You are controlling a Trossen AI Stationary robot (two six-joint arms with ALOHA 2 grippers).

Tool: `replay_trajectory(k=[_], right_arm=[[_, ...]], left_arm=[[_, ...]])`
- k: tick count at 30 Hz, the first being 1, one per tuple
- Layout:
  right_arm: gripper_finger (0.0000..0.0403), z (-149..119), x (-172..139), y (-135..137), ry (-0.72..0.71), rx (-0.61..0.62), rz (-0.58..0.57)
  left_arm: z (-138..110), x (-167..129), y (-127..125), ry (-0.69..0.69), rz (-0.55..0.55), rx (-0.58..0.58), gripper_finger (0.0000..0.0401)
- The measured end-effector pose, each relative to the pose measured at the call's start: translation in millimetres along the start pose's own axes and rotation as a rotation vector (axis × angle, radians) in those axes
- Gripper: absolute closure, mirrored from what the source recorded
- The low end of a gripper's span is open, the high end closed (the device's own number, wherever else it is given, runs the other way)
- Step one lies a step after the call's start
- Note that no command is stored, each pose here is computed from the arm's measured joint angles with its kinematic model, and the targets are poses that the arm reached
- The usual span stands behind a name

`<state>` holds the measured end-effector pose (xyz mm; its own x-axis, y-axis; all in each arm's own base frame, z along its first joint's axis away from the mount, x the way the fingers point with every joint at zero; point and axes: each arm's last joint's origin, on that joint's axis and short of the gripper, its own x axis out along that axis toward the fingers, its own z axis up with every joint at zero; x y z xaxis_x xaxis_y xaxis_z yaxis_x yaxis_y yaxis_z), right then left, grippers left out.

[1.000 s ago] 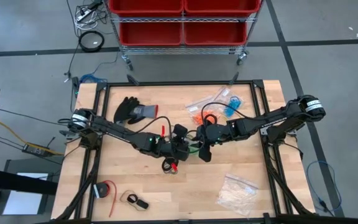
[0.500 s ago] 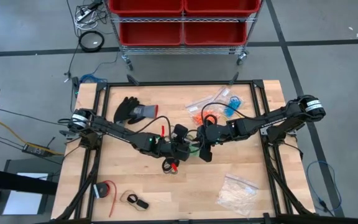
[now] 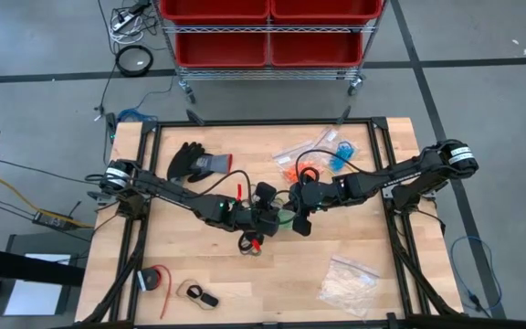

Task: Sort rubber bands
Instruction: Open the transparent zip bag

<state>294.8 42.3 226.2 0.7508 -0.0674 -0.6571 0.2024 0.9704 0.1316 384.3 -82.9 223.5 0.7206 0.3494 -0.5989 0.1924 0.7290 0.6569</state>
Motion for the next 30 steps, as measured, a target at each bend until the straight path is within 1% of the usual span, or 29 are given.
replay_trajectory(k=[4, 8, 9, 12, 14, 16, 19, 22, 24, 27, 30], right_arm=[[0.0402, 0, 0, 0, -0.001, -0.003, -0.006], [0.0403, -1, 0, -1, 0.0, -0.006, -0.038], [0.0403, -2, 0, -3, 0.004, -0.007, -0.071], [0.0403, -9, -1, -13, 0.059, 0.016, -0.218], [0.0403, -12, -1, -18, 0.093, 0.028, -0.249], [0.0403, -11, 0, -20, 0.089, 0.033, -0.254], [0.0403, -6, 0, -17, 0.048, 0.05, -0.184], [0.0402, 3, 0, -11, -0.009, 0.073, -0.042], [0.0393, 7, 0, -4, -0.04, 0.074, 0.042], [0.0361, 7, -1, 7, -0.066, 0.059, 0.094], [0.0316, 5, -2, 11, -0.06, 0.047, 0.098]], left_arm=[[0, 0, 0, -0.004, -0.002, -0.001, 0.0401], [0, 0, 0, -0.008, -0.014, -0.001, 0.0401], [0, 0, -1, -0.016, -0.038, 0.002, 0.0401], [1, -2, -6, -0.045, -0.121, 0.0, 0.0401], [2, -3, -8, -0.052, -0.126, -0.001, 0.0401], [3, -4, -9, -0.056, -0.125, 0.0, 0.0401], [2, -3, -7, -0.035, -0.095, 0.012, 0.0401], [0, -2, -7, -0.014, -0.092, 0.019, 0.0401], [-1, -2, -7, -0.006, -0.089, 0.022, 0.0401], [0, -3, -6, -0.01, -0.083, 0.018, 0.0401], [2, -4, -4, -0.015, -0.08, 0.015, 0.0401]])
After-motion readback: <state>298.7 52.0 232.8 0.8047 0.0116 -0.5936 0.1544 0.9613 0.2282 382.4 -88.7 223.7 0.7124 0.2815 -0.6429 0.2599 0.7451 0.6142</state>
